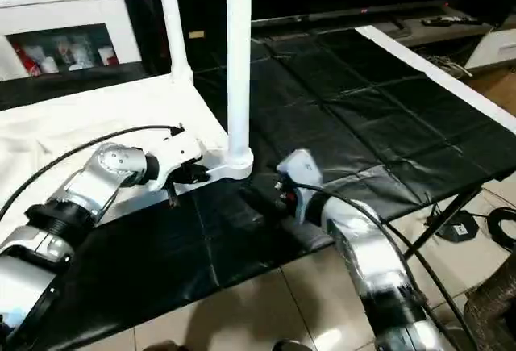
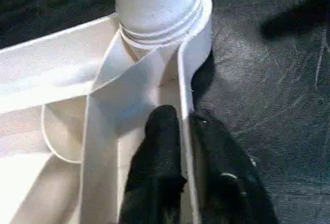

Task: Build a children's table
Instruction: Rotate leg to tighten

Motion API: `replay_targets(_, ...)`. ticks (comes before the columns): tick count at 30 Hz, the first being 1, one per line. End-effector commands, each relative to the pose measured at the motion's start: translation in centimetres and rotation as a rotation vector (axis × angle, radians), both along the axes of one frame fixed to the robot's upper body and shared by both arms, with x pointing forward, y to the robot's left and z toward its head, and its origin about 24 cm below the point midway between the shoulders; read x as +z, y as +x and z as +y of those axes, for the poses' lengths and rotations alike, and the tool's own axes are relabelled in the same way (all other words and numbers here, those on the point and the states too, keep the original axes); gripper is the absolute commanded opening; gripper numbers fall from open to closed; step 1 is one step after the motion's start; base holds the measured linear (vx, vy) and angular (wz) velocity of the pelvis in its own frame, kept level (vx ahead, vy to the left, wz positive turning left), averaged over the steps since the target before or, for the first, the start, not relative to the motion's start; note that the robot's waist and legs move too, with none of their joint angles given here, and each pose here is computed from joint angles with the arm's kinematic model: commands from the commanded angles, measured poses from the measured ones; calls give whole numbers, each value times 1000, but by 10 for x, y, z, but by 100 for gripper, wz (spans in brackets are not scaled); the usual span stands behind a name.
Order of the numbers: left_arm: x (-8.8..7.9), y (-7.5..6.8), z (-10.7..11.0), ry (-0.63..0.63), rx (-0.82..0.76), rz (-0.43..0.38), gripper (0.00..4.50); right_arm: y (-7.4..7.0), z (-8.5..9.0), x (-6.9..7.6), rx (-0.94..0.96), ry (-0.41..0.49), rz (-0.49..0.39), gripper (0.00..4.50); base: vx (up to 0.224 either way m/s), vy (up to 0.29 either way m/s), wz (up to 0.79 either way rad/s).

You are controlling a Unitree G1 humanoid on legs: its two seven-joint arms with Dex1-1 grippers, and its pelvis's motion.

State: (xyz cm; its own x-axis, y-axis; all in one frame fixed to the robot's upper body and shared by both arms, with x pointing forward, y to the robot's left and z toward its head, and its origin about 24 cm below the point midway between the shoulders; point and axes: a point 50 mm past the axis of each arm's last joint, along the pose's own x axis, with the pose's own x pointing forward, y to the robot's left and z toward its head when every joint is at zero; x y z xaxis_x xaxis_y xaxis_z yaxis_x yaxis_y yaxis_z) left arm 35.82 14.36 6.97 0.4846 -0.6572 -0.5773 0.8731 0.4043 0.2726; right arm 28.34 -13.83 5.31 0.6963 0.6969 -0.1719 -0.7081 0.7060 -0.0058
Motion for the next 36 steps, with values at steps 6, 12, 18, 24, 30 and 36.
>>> replay_targets(6,21,1,13,-156,81,-78,138,-8,0,9,-84,52,-25,450,0,0,0)
replay_targets(12,42,-9,21,-439,274,-193,188,-17,-3,4,-225,53,27,450,0,0,0)
replay_targets(18,37,-55,20,-608,453,-257,188,-35,-2,7,-314,105,28,450,19,-5,0)
replay_targets(24,16,-89,33,-570,621,-273,188,-37,2,13,-322,102,2,450,0,0,0)
replay_targets(30,15,-102,41,-548,743,-276,188,-37,1,13,-323,93,19,450,-14,-7,14)
replay_targets(36,12,-107,38,-531,753,-267,188,-40,-2,10,-329,45,-12,450,14,-120,61)
